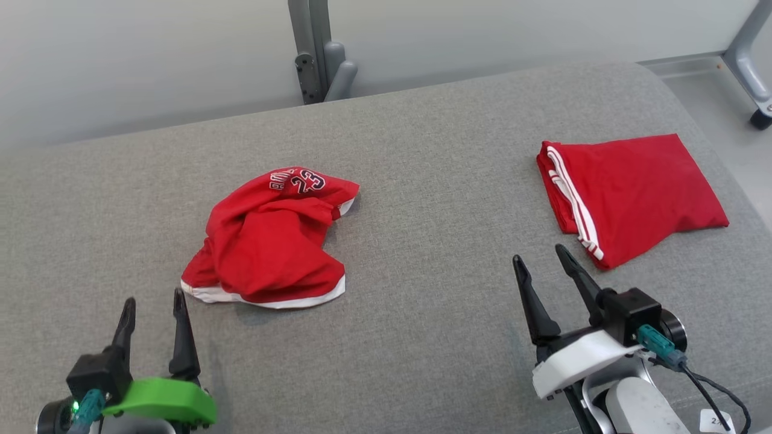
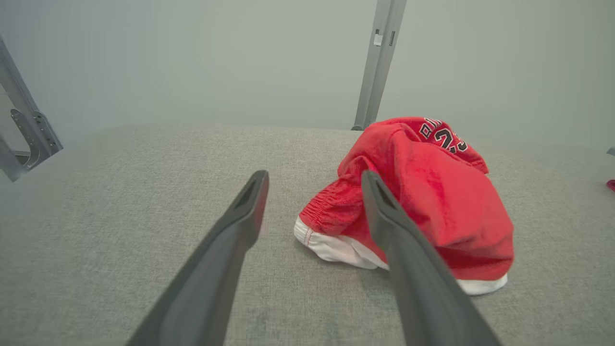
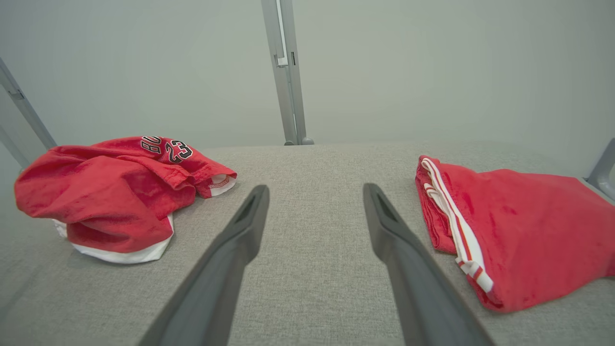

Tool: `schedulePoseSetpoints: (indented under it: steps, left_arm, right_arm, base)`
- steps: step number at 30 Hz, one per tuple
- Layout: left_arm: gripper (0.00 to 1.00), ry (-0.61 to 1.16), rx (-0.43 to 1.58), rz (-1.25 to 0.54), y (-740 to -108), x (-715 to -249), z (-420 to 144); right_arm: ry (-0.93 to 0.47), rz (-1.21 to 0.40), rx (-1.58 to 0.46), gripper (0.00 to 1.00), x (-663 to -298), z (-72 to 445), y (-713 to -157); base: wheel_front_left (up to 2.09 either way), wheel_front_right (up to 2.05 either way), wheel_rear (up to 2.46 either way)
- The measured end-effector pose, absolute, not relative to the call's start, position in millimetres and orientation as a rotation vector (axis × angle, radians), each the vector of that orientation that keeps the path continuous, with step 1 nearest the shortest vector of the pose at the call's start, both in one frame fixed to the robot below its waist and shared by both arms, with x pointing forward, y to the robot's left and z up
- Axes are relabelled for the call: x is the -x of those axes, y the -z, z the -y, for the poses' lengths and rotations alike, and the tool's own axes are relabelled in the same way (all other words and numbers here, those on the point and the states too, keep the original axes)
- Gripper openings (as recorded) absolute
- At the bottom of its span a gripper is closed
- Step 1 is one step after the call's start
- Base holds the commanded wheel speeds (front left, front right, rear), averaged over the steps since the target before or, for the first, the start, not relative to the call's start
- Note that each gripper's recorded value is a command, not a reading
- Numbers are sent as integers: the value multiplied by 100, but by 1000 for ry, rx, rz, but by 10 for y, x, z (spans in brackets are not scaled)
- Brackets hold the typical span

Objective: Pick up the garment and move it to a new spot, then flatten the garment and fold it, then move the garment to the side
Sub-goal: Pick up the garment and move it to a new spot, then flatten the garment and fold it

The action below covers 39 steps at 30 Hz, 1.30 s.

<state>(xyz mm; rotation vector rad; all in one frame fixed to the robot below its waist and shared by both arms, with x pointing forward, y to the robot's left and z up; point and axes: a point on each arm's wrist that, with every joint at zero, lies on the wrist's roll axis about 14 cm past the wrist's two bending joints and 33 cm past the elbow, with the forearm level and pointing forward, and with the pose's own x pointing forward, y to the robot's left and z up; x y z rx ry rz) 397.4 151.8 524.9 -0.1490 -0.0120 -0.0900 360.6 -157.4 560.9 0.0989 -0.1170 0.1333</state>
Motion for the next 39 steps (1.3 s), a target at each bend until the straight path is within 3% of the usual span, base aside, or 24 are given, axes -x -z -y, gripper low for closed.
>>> schedulePoseSetpoints:
  steps: [8,24,31,39]
  left_arm:
    - [100,39,119,-9,-5152,-3542,-1764]
    - [100,23,167,-39,-5051,-3378,-1758]
    - [100,35,170,-69,-4961,-3568,-1696]
    - [100,63,110,-118,-4803,-4143,-1687]
  right_arm:
    - [-142,94,-117,100,-3474,1522,-5516]
    - [-164,76,-123,100,-3446,1441,-5457]
    - [-191,57,-116,100,-3555,1354,-5400]
    - [-213,52,-111,100,-3878,1294,-5372]
  base:
    - [0,0,0]
    - [0,0,0]
    - [0,0,0]
    - [0,0,0]
